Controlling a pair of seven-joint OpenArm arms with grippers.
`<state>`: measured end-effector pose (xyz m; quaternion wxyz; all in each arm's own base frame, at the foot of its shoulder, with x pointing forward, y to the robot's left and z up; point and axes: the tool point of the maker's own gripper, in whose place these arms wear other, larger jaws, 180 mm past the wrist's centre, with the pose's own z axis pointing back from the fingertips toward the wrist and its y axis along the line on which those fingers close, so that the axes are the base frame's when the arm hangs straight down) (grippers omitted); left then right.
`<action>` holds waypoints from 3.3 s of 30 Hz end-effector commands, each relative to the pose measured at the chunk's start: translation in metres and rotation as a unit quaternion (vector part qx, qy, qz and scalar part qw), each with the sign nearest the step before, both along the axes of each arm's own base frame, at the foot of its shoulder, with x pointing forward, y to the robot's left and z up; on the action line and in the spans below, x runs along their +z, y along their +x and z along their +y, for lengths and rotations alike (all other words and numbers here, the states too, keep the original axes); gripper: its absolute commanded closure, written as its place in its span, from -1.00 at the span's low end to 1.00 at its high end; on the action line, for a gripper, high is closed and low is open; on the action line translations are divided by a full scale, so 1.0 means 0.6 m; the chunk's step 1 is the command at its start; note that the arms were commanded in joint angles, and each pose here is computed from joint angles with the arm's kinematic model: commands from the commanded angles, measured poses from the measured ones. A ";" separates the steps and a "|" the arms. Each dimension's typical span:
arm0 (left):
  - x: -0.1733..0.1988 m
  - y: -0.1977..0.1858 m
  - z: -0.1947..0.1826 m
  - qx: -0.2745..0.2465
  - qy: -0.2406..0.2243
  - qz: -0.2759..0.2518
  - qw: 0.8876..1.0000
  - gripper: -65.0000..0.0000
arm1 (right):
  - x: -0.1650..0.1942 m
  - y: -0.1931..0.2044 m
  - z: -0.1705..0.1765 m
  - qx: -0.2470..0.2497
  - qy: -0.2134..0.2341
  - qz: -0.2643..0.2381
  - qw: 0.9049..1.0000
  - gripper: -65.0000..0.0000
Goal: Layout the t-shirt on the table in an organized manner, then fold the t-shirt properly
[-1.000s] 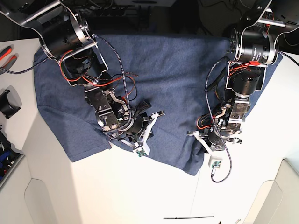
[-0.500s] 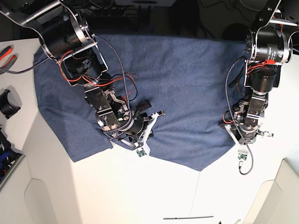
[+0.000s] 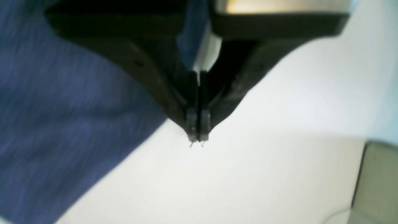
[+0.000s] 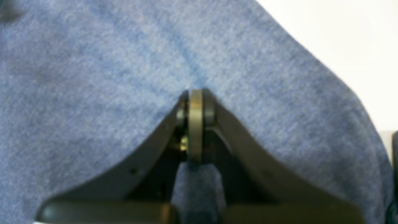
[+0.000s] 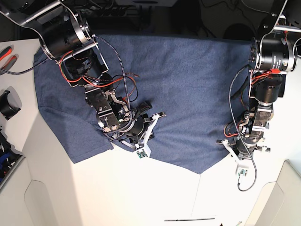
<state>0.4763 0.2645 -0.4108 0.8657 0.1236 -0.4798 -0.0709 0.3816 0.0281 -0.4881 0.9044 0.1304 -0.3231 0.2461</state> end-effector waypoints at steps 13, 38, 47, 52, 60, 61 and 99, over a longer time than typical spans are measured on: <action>0.005 0.021 -0.079 -0.096 -0.070 0.000 0.993 0.70 | -0.020 -0.016 -0.020 0.002 -0.034 0.031 0.999 1.00; 0.065 0.010 -0.190 -0.195 -0.155 -0.065 0.966 1.00 | -0.020 -0.016 -0.021 0.001 -0.034 0.031 0.999 1.00; 0.049 -0.044 -0.199 -0.194 -0.130 -0.055 0.971 1.00 | -0.020 -0.016 -0.020 0.001 -0.034 0.031 0.999 1.00; 0.069 -0.010 -0.166 -0.166 -0.072 -0.069 0.981 0.55 | -0.019 -0.016 -0.020 0.001 -0.033 0.031 0.999 1.00; 0.050 0.046 -0.138 -0.124 -0.136 -0.046 0.982 0.53 | -0.020 -0.016 -0.021 0.001 -0.034 0.031 0.999 1.00; 0.047 0.049 -0.139 -0.123 -0.147 -0.043 0.981 0.53 | -0.020 -0.016 -0.020 0.001 -0.034 0.031 0.999 1.00; 0.016 -0.024 -0.232 -0.169 -0.169 -0.001 0.971 1.00 | -0.019 -0.015 -0.019 0.001 -0.032 0.030 0.999 1.00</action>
